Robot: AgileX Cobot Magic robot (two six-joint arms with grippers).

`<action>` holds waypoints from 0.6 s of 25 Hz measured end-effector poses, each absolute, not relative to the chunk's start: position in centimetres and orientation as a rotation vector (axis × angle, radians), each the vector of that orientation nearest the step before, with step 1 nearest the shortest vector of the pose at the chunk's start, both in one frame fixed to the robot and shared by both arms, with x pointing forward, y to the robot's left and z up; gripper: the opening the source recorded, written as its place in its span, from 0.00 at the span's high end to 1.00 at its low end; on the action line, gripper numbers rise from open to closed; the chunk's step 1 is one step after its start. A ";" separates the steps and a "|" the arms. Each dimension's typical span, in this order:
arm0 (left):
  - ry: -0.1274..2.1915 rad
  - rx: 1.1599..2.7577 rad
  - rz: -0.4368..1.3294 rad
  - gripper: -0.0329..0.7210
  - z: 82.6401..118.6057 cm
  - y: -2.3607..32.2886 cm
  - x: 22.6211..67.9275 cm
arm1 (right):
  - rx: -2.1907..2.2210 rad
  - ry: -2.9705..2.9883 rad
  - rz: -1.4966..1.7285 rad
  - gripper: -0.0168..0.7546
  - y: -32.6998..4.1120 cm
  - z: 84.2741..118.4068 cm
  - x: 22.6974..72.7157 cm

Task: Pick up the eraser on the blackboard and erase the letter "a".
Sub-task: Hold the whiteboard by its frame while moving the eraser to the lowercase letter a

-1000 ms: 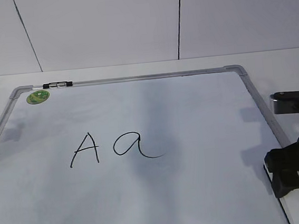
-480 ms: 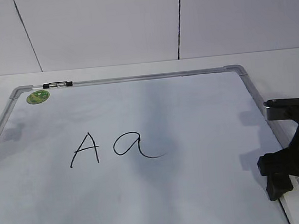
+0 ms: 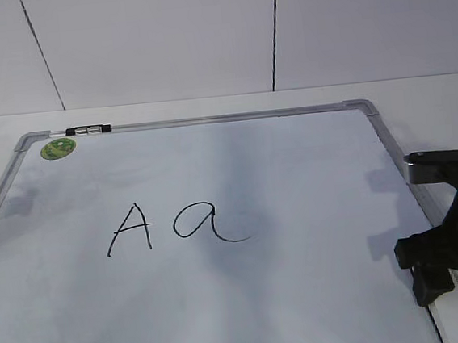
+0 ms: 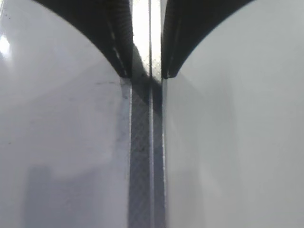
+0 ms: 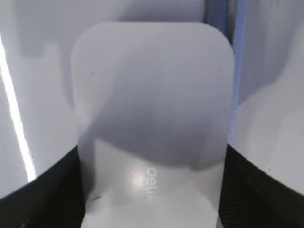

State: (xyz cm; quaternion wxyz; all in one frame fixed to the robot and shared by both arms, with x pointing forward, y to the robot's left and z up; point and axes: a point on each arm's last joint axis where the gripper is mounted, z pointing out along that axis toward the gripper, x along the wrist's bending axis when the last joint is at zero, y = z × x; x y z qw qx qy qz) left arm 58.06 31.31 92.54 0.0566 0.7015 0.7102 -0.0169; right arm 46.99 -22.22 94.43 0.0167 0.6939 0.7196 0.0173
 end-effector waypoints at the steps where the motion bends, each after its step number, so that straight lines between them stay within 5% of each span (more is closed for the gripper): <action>1: 2.154 2.128 -0.051 0.77 92.5 31.3 58.1 | 2.156 2.237 0.053 0.26 -22.2 94.4 47.0; 15: 2.155 2.129 -0.053 0.77 92.5 31.3 58.0 | 2.161 2.232 0.053 0.29 -22.2 94.4 47.0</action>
